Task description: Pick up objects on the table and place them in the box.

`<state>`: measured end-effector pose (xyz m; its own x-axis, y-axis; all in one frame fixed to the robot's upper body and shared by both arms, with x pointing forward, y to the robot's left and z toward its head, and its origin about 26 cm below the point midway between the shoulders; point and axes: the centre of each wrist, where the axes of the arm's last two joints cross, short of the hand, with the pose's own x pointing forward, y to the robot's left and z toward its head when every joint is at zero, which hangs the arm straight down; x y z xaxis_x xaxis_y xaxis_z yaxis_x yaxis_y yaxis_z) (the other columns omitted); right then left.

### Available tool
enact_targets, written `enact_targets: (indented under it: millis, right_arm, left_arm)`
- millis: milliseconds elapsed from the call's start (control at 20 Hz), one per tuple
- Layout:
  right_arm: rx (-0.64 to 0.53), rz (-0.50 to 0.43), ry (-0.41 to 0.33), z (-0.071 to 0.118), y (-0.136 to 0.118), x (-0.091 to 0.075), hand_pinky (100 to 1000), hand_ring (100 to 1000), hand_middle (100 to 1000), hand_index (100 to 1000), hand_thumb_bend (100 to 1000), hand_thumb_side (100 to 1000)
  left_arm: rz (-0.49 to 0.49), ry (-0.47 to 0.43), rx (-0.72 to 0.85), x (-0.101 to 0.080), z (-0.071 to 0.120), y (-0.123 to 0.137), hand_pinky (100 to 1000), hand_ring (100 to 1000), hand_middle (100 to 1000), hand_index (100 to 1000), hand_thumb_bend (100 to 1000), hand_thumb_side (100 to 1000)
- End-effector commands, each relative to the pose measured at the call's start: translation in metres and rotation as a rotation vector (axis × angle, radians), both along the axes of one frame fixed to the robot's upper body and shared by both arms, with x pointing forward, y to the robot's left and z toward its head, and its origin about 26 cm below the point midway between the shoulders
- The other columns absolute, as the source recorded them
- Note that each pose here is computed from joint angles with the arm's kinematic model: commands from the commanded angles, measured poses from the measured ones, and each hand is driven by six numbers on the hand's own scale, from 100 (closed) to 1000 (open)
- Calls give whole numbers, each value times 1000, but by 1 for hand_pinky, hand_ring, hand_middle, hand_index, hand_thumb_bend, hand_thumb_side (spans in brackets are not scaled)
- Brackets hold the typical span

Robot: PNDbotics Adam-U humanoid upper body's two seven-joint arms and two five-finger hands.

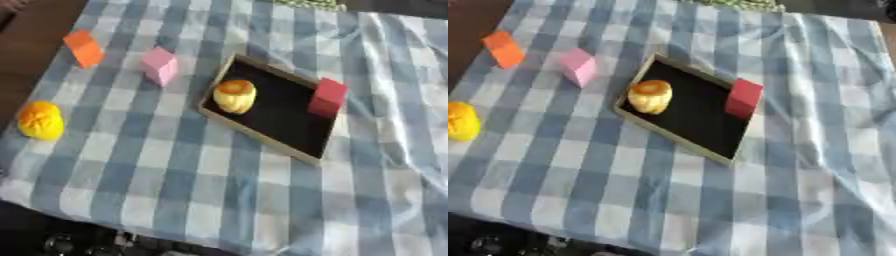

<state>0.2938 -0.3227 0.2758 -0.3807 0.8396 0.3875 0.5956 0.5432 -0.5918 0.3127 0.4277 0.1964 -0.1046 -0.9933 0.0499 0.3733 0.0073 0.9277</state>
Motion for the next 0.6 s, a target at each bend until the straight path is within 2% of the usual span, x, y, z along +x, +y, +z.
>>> enact_targets:
  millis: [50,250,300,500,600]
  right_arm:
    - [-8,8,-26,8,1,-3,801,765,581,725,256,323]
    - [-3,10,-21,7,2,-3,801,764,581,724,256,323]
    - [-1,12,-20,7,2,-3,801,764,580,723,256,323]
    - [5,19,-18,6,3,-3,800,763,578,722,254,326]
    - [8,22,-13,5,3,-3,801,762,577,721,253,327]
  left_arm:
    - [2,-41,21,4,9,1,939,888,811,922,602,260]
    - [-3,-49,-1,7,7,-1,915,867,794,899,546,230]
    - [1,-47,2,8,7,-1,906,858,791,895,528,189]
    - [20,-43,34,10,6,0,892,848,787,892,541,138]
    - [23,-50,40,12,3,0,888,845,784,891,537,145]
